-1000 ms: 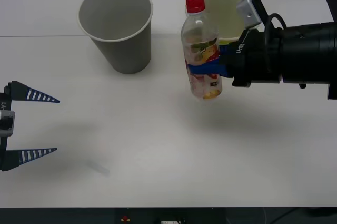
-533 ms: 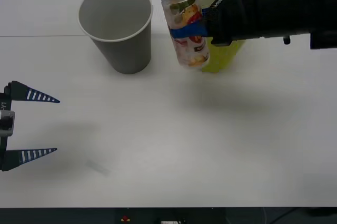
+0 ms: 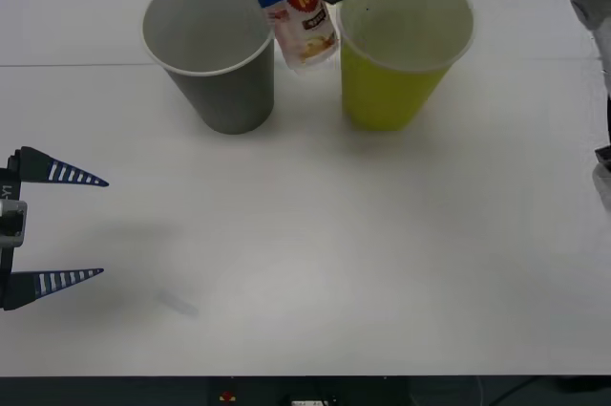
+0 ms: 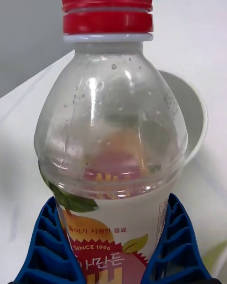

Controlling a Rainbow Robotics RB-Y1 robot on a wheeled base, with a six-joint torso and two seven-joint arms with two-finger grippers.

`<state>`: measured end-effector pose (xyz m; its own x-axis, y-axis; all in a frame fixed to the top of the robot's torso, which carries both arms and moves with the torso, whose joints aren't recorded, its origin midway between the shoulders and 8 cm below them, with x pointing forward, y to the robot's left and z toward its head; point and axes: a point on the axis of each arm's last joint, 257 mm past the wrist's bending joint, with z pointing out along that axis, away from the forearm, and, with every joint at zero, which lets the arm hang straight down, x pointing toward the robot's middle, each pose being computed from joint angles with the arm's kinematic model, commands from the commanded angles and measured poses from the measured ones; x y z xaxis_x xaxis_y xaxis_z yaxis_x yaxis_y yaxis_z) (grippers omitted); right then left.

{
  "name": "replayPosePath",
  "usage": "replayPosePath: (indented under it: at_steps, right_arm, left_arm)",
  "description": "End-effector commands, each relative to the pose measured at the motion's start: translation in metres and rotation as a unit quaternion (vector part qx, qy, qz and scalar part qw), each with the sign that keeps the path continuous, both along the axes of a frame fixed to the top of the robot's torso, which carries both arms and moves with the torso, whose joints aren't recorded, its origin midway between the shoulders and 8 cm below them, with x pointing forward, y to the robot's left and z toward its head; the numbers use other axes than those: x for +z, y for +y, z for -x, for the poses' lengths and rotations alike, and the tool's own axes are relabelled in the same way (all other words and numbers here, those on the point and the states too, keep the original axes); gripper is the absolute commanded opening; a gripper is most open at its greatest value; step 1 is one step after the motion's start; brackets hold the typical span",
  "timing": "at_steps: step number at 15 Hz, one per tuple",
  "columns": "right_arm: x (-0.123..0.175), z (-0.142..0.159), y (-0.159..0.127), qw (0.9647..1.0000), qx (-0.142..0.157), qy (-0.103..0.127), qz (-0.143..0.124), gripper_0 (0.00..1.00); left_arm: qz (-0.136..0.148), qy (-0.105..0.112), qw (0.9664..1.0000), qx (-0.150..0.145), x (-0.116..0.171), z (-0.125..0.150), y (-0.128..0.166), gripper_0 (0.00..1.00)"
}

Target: Put the can into the green bin and the plastic bottle into the gray bin

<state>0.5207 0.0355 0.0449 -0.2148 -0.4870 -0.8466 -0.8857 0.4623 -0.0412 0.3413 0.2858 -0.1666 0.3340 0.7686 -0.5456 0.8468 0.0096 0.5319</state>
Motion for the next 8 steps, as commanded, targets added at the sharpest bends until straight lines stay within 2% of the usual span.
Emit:
replayPosePath:
  at_steps: [1, 5, 8]
  right_arm:
    - [0.012, -0.018, 0.027, 0.9999, -0.011, 0.008, 0.001, 0.0]
    - [0.018, -0.044, 0.07, 0.9995, -0.03, -0.006, -0.004, 0.0]
    - [0.006, -0.056, 0.095, 0.9991, -0.039, -0.018, -0.006, 0.0]
  left_arm:
    - [0.0, 0.0, 1.0, 0.0, 0.0, 0.0, 0.0, 1.0]
    - [0.0, 0.0, 1.0, 0.0, 0.0, 0.0, 0.0, 1.0]
    - [0.0, 0.0, 1.0, 0.0, 0.0, 0.0, 0.0, 1.0]
